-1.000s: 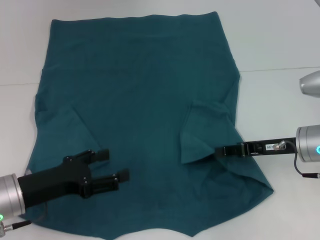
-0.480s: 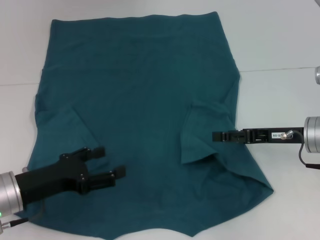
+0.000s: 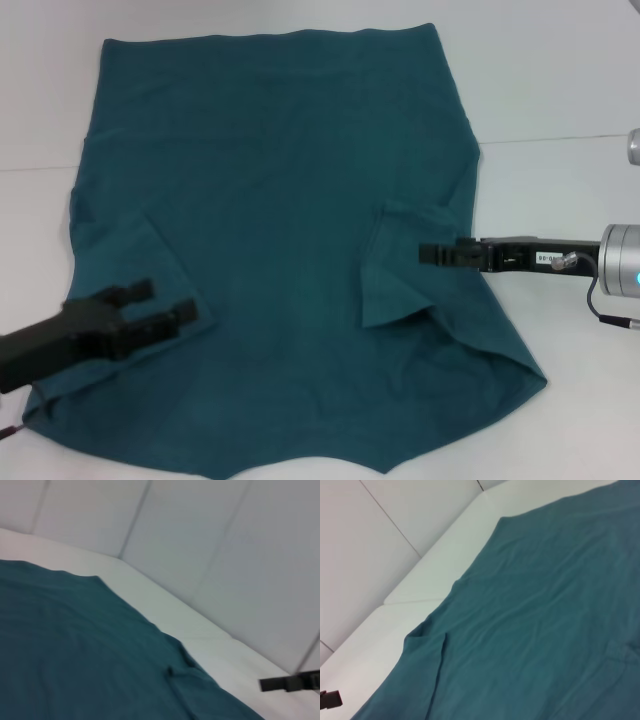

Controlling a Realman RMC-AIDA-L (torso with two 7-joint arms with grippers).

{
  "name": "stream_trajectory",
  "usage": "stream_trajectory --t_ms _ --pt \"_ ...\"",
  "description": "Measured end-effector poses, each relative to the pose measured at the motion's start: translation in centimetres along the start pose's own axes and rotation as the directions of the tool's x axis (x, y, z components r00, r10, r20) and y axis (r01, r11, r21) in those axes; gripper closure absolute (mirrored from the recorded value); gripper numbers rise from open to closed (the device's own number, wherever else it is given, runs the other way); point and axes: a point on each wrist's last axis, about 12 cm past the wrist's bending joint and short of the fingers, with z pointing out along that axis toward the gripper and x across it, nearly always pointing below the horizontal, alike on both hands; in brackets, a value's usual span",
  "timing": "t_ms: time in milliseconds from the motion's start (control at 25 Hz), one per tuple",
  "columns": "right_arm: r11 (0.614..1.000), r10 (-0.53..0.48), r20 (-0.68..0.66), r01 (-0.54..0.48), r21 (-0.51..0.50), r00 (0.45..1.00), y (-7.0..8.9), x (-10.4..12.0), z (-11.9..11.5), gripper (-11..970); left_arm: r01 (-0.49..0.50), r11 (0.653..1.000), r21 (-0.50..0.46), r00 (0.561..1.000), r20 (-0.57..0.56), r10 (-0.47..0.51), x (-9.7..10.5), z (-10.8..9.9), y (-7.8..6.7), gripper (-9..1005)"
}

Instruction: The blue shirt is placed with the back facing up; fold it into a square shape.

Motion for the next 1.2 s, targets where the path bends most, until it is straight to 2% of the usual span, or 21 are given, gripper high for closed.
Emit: stream_trajectory --t_ms 280,600,840,1200 --pt "1.000 0.002 0.013 -0.002 0.006 1.000 0.0 -0.2 0.3 37 0.075 0.991 -0.115 0.997 0.023 -0.073 -0.2 -2.4 1.4 49" --pt "1.000 0.004 0.013 -0.004 -0.005 1.000 0.5 -0.5 0.9 44 0.152 0.957 -0.248 0.987 -0.013 -0.160 0.4 -5.8 3.0 49" --pt "1.000 0.006 0.021 -0.006 0.003 1.000 0.5 -0.7 1.0 44 0.200 0.934 -0.295 0.975 -0.032 -0.219 1.4 -7.1 3.3 49" --pt "1.000 0.009 0.024 -0.009 0.011 1.000 0.2 -1.0 0.6 45 0.256 0.907 -0.333 0.955 -0.061 -0.292 2.5 -8.0 3.4 48"
